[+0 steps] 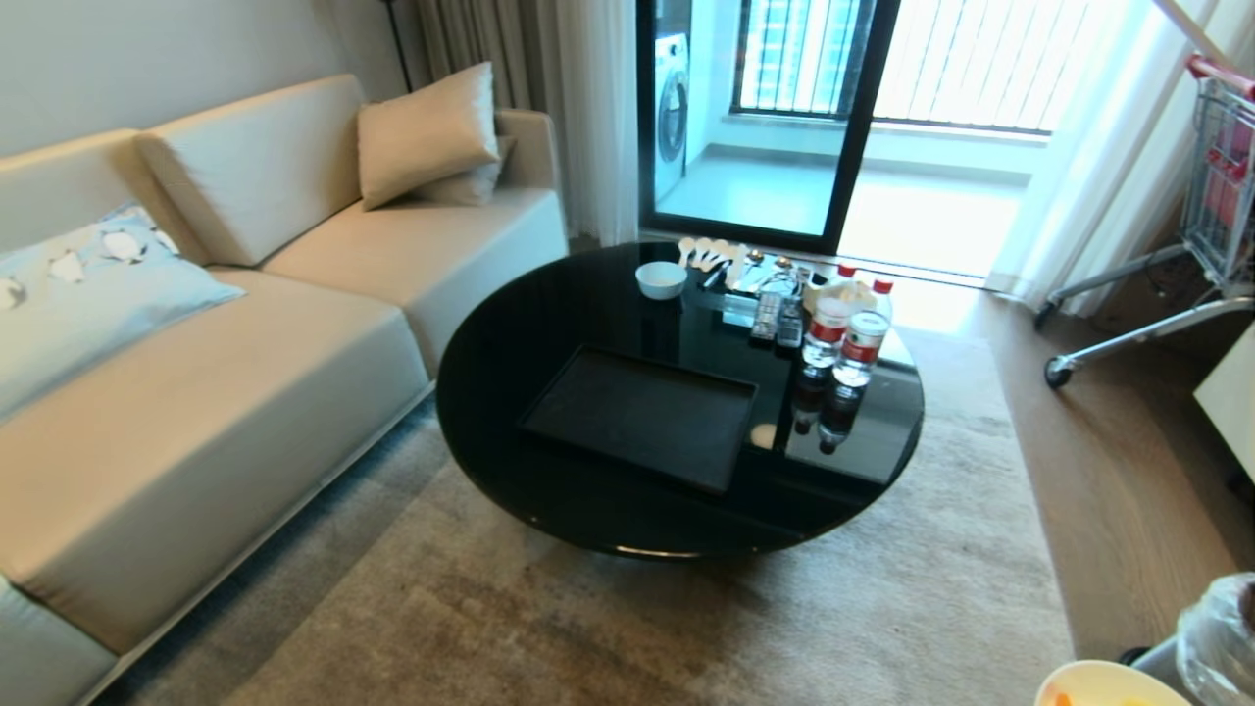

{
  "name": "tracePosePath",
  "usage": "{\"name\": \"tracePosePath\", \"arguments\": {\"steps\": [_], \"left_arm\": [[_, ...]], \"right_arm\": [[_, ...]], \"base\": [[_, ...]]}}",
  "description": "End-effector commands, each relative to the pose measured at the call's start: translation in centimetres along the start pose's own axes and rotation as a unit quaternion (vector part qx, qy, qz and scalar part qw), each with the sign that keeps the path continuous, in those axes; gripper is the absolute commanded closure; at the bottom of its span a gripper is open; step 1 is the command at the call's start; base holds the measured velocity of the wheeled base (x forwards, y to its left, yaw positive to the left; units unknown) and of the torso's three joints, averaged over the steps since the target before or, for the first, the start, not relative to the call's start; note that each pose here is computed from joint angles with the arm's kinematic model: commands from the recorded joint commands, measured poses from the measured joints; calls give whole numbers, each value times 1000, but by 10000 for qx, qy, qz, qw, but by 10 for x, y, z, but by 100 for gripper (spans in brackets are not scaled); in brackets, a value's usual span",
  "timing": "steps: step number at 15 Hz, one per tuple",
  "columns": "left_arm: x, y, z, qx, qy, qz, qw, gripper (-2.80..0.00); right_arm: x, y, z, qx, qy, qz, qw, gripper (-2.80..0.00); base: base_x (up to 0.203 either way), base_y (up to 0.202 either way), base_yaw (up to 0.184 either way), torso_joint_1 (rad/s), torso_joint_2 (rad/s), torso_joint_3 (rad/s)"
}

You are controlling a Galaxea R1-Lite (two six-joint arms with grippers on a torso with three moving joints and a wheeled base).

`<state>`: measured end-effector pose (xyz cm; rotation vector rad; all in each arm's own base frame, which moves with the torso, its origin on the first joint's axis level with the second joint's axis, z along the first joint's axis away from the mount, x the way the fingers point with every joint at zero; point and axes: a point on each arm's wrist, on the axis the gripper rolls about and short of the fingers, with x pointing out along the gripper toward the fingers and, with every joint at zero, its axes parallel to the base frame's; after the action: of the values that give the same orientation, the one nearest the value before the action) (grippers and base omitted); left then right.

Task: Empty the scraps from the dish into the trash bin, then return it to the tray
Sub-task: Move the bowl over the trash can

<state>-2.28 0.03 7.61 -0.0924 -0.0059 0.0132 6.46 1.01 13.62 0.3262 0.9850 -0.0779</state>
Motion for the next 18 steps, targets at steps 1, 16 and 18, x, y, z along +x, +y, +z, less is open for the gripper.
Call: {"name": "tracePosePath", "arguments": {"steps": [1, 16, 18], "left_arm": [[0, 0, 0, -6, -4, 2, 10000, 0], [0, 0, 0, -6, -4, 2, 10000, 0], [0, 0, 0, -6, -4, 2, 10000, 0]], "right_arm": [[0, 0, 1, 11, 12, -6, 10000, 0], [-8, 0, 0, 85, -2, -17, 10000, 0], [-9, 0, 0, 110, -15, -24, 9999, 0]], "base": [[-1, 11, -151, 2, -2, -2], [-1, 10, -168, 3, 2, 1], [-1, 10, -166, 3, 1, 5]]}}
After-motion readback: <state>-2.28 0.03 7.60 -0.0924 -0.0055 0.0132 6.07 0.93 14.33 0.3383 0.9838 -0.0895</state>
